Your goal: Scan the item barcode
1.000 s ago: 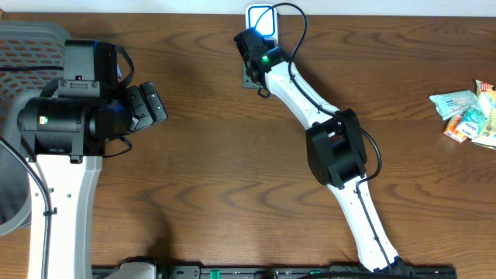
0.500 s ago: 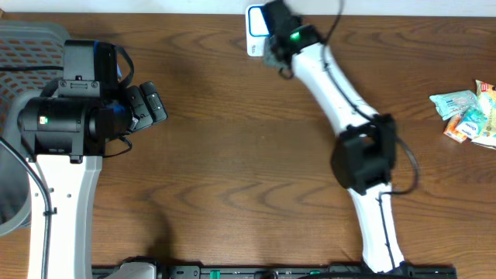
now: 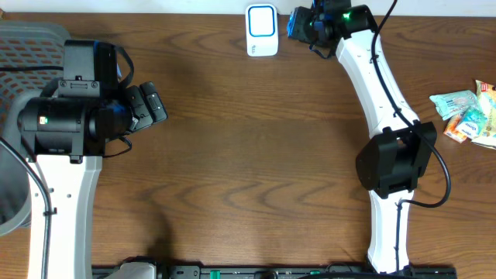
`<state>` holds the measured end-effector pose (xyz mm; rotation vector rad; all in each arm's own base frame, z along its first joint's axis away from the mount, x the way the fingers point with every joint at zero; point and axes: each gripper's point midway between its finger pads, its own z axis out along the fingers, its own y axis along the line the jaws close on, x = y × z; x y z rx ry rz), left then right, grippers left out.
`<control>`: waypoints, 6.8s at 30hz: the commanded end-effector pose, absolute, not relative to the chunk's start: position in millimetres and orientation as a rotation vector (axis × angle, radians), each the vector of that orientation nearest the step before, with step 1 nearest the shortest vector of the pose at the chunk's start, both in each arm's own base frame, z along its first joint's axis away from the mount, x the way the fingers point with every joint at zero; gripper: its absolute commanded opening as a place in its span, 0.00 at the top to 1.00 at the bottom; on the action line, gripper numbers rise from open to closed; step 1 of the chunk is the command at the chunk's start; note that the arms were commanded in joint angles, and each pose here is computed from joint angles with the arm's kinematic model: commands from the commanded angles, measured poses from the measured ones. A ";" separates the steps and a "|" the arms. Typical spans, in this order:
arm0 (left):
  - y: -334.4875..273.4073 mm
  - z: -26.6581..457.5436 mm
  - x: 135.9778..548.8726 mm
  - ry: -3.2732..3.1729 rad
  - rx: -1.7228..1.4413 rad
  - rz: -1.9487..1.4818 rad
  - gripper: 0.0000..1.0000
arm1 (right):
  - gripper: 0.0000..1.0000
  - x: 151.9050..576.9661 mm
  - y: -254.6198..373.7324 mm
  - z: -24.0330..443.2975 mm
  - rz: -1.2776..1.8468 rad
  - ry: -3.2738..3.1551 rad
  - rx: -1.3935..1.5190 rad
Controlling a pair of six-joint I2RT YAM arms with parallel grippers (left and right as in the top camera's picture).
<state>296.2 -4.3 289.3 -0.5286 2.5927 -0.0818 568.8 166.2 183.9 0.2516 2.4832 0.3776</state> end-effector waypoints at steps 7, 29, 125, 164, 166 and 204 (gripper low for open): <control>-1.1 291.1 294.9 2.582 -0.551 -0.070 0.02 | 0.54 562.7 83.6 169.0 0.356 2.572 0.435; -1.1 290.9 294.9 2.583 -0.551 -0.070 0.02 | 0.08 454.0 -226.5 142.7 -0.283 2.674 0.988; -1.1 290.9 294.9 2.583 -0.551 -0.070 0.02 | 0.01 157.7 37.8 297.2 0.160 2.289 -0.357; -1.1 291.1 294.9 2.582 -0.551 -0.070 0.02 | 0.01 236.4 39.0 208.1 -0.022 1.464 -0.373; -1.1 290.9 294.9 2.583 -0.551 -0.070 0.02 | 0.01 238.3 37.2 206.5 -0.031 1.450 -0.362; -1.0 291.1 294.9 2.582 -0.551 -0.069 0.02 | 0.01 246.0 6.6 155.5 -0.021 1.648 -0.067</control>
